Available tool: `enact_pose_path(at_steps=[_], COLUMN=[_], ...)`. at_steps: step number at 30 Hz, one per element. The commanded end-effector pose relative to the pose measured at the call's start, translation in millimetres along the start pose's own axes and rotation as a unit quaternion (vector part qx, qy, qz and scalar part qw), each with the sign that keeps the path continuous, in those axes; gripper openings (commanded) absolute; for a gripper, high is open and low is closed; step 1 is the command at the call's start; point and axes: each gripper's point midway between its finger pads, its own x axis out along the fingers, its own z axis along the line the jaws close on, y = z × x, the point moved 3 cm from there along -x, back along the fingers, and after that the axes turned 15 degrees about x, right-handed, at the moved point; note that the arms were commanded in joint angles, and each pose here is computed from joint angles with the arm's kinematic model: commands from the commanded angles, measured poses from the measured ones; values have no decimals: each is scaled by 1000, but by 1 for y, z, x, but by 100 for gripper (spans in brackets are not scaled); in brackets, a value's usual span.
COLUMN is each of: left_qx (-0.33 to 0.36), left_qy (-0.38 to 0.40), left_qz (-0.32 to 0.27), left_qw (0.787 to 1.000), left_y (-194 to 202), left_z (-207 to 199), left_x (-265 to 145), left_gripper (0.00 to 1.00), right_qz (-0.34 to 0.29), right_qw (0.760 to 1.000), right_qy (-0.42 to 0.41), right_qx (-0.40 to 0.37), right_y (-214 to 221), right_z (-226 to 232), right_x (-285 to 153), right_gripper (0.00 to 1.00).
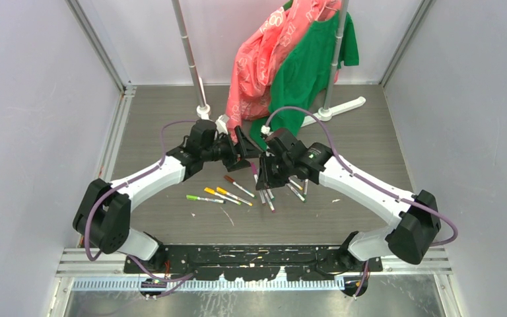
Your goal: Open the pen caps
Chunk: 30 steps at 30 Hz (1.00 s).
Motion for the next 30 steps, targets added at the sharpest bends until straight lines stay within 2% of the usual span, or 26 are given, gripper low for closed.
enact_pose_path(at_steps=[1, 8, 14, 22, 26, 27, 28, 29, 30], left_qx=[10, 9, 10, 14, 17, 18, 19, 21, 23], left_qy=[31, 32, 35, 35, 33, 33, 33, 33, 33], left_qz=[-2, -2, 2, 5, 2, 2, 0, -1, -4], left_qw=[999, 999, 999, 999, 999, 999, 999, 999, 999], left_y=[-2, -2, 0, 5, 6, 6, 5, 5, 4], left_z=[-13, -14, -15, -13, -13, -13, -13, -14, -14], left_x=[0, -2, -4, -8, -11, -12, -12, -13, -14], left_gripper=[78, 71, 61, 41, 27, 21, 8, 0, 0], right_qz=[-26, -23, -26, -37, -44, -47, -48, -49, -50], right_qw=[998, 998, 997, 997, 997, 997, 997, 996, 996], right_qy=[-51, -55, -57, -59, -60, -60, -60, -62, -62], right_qx=[-26, -33, -38, -35, -33, -32, -31, -31, -31], right_y=[-18, -28, -33, -36, -39, -39, -40, -40, -40], right_z=[31, 41, 46, 47, 47, 47, 47, 48, 48], right_x=[-7, 5, 9, 10, 9, 8, 8, 7, 7], right_gripper=[1, 1, 1, 1, 1, 1, 1, 1, 1])
